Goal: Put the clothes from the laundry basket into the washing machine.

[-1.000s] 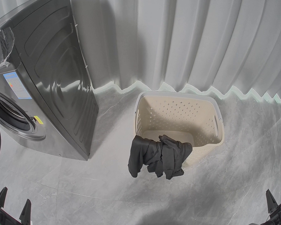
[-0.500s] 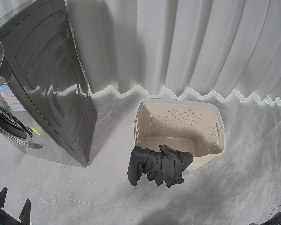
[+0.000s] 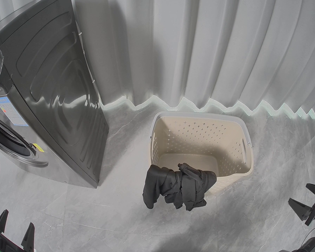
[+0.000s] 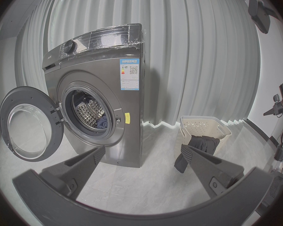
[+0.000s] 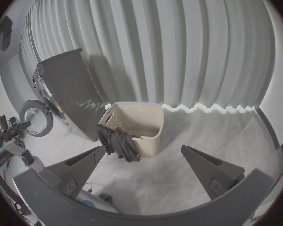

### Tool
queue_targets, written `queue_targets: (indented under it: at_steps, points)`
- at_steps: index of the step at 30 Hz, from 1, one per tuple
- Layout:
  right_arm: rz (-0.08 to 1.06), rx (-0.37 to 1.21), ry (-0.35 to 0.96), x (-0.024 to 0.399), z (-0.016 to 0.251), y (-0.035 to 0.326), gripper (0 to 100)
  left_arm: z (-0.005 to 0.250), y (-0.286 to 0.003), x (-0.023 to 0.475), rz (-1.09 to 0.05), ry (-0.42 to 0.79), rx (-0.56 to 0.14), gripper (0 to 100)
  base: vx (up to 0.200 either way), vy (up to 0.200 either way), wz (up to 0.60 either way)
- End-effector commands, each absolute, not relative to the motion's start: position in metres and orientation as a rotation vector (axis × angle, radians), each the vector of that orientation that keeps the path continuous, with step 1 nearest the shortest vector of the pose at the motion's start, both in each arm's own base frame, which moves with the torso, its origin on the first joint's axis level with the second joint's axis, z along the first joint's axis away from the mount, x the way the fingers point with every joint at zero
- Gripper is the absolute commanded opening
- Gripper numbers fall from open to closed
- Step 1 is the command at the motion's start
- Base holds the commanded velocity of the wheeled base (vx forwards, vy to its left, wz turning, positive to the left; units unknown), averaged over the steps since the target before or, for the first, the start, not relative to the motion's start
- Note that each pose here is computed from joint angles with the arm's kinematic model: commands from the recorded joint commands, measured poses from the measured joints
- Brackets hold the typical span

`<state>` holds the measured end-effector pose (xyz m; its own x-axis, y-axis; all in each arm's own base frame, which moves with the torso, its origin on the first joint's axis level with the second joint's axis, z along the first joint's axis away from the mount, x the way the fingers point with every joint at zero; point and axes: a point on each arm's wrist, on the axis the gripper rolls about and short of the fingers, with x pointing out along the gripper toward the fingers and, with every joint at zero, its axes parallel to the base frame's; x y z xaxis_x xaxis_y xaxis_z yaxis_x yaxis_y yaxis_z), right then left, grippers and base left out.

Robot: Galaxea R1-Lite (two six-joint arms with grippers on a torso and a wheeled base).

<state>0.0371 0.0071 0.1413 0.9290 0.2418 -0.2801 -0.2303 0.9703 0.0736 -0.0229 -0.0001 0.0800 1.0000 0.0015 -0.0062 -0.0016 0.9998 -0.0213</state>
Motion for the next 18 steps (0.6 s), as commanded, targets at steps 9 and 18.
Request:
queue_targets:
  at_steps: [9,18]
  points:
    - [0.355,0.115,0.601,0.108,0.123,0.031,100,0.076,0.000,-0.023,0.002,0.008,-0.021,100,0.000,0.000,0.00]
    - [0.324,0.137,0.651,0.141,0.107,0.064,100,0.076,0.000,-0.023,0.002,0.008,-0.021,100,0.000,0.000,0.00]
